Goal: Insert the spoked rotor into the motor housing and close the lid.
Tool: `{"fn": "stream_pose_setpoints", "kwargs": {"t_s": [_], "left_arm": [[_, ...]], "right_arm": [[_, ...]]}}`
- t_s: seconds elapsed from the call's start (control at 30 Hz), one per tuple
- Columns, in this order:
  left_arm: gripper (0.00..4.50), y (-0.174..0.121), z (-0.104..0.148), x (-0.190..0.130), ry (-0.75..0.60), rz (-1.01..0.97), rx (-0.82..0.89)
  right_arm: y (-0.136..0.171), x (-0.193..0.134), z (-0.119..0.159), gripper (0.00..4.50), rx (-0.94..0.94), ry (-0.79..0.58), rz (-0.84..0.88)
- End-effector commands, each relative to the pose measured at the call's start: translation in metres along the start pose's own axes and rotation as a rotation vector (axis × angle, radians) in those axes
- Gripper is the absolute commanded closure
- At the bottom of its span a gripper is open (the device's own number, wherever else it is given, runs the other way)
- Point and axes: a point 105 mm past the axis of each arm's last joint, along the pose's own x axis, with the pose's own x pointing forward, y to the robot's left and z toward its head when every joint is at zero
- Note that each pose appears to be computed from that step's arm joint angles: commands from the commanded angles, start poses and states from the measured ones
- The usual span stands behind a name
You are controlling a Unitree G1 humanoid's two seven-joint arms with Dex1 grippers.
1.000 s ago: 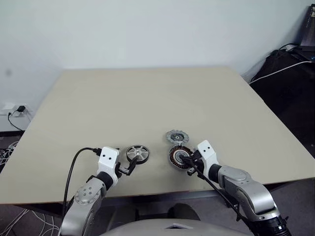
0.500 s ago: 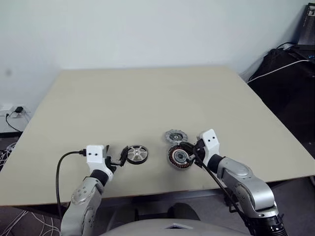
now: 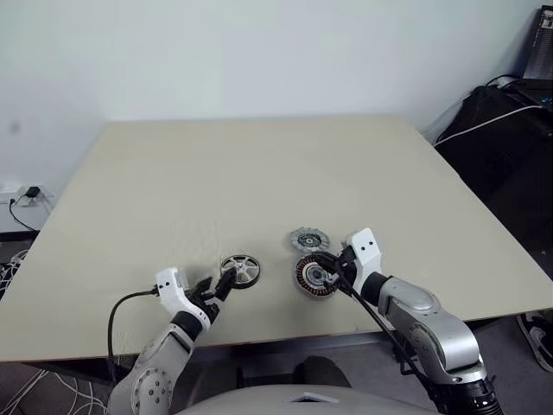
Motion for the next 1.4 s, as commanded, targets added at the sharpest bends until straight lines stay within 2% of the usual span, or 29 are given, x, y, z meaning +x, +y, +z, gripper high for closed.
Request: {"fn": "stream_pose_setpoints", "kwargs": {"t_s": [0.03,0.33,0.9,1.0,1.23,1.4], "left_arm": [[0.00,-0.010,0.001,0.003,0.000,-0.028,-0.041],[0.00,-0.004,-0.005,0.008,0.032,0.039,-0.123],[0.00,-0.026,-0.004,0.009,0.029,-0.080,-0.238],[0.57,-0.026,-0.004,0.010,0.030,-0.081,-0.243],[2.87,-0.026,-0.005,0.011,0.027,-0.078,-0.253],[2.87,-0.021,-0.006,0.011,0.018,-0.055,-0.267]], "right_arm": [[0.003,-0.003,0.015,4.47,-0.040,-0.050,0.006],[0.003,-0.002,0.016,4.47,-0.041,-0.051,0.001],[0.004,0.000,0.016,4.47,-0.048,-0.043,0.009],[0.005,0.000,0.016,4.50,-0.050,-0.042,0.012],[0.005,0.000,0.015,4.50,-0.053,-0.041,0.013],[0.004,0.000,0.015,4.50,-0.054,-0.039,0.010]]}}
